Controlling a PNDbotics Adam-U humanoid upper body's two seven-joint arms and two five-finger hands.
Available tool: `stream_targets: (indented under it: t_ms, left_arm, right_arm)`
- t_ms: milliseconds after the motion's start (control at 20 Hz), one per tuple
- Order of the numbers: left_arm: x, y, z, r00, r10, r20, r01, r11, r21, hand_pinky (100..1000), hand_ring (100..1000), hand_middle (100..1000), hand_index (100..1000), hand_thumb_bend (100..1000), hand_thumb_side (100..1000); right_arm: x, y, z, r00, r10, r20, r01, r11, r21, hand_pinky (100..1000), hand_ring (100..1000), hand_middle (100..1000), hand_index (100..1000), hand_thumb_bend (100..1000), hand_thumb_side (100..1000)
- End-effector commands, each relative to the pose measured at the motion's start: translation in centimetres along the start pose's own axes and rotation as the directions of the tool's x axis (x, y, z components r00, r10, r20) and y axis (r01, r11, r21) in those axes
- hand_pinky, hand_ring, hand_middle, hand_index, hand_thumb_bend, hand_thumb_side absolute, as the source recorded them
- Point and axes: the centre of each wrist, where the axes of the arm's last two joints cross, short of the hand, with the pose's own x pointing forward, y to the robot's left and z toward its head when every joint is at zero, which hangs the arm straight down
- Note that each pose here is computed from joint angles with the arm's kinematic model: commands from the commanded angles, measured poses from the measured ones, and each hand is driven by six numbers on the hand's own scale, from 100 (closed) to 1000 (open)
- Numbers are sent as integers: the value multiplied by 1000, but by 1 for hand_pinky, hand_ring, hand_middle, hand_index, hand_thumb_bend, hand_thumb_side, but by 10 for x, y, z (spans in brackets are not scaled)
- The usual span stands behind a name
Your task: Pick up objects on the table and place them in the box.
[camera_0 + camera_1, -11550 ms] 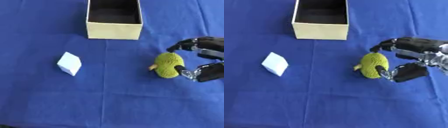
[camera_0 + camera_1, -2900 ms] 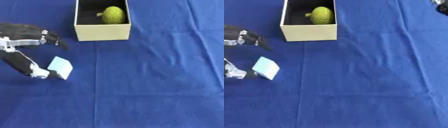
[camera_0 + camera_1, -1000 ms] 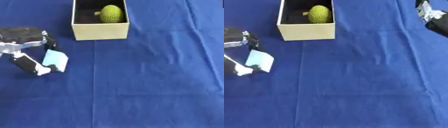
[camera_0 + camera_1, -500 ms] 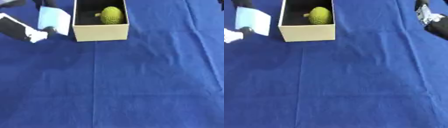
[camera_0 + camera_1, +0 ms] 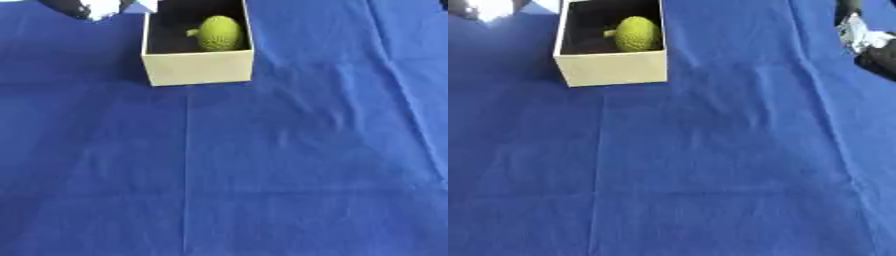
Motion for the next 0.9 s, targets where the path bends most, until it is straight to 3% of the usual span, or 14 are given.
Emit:
stream_targets:
  t_ms: [50,400,700,800,900]
  left_arm:
    - [-7,-1,-15,999,-9,-43,10,999,43,694,550,437,619,100,141]
    - [-25,-34,-41,986,-16,-166,25,998,53,694,556,446,628,100,119]
    - [-28,-59,-53,981,-30,-192,35,999,23,715,584,476,660,100,107]
    - [-28,-66,-55,979,-44,-198,45,999,-3,736,620,518,704,100,100]
    - [-29,-70,-56,976,-61,-208,56,998,-33,794,727,624,794,130,100]
  right_arm:
    - [8,-6,-6,999,5,40,-5,1000,1,901,702,532,842,100,528]
    - [12,-4,-12,996,-28,87,27,1000,13,903,703,532,842,100,529]
    - [12,-2,-12,995,-51,86,50,999,12,905,703,531,843,100,532]
    - [12,-1,-12,995,-55,83,55,998,12,906,703,530,843,100,533]
    - [11,-1,-11,995,-59,79,58,998,11,906,703,530,843,100,533]
